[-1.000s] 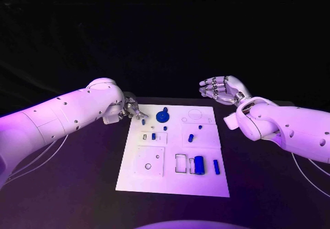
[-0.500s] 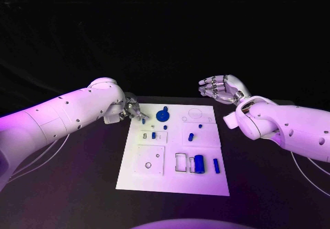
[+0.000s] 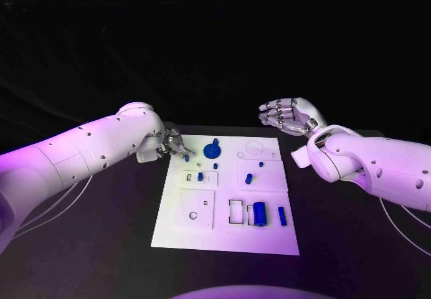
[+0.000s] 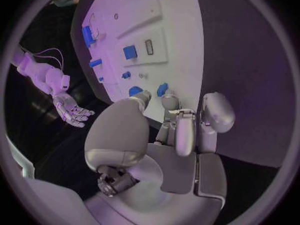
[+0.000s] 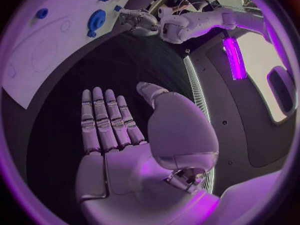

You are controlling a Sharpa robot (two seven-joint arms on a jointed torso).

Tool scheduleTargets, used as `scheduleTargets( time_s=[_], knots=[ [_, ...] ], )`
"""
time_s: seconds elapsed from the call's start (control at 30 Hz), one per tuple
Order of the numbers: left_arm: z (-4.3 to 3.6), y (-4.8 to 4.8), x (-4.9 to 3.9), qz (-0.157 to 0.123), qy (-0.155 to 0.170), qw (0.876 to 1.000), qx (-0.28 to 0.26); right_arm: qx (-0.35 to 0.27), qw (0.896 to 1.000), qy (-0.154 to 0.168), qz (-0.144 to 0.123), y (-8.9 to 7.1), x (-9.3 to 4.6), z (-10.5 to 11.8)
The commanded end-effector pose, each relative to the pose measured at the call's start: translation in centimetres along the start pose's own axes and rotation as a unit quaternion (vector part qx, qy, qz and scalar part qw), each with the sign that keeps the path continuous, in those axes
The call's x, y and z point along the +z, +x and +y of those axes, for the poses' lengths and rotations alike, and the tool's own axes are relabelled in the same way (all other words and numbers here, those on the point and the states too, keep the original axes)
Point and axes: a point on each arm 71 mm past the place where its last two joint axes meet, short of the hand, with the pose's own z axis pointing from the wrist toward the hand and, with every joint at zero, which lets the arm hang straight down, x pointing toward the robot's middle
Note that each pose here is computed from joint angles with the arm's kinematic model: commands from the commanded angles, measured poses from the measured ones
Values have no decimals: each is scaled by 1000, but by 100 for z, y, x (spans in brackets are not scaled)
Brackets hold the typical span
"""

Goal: Assemble the parts on the task board

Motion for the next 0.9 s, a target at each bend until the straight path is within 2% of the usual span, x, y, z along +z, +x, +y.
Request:
scheduleTargets(
  time_s=[0.03,0.9],
  knots=[
    [-23,18,6,9,4,1000,-2,2,1000,-7,9,19,0,11],
    [-27,41,32,14,2,1000,-6,2,1000,-7,9,20,-3,10]
  ],
)
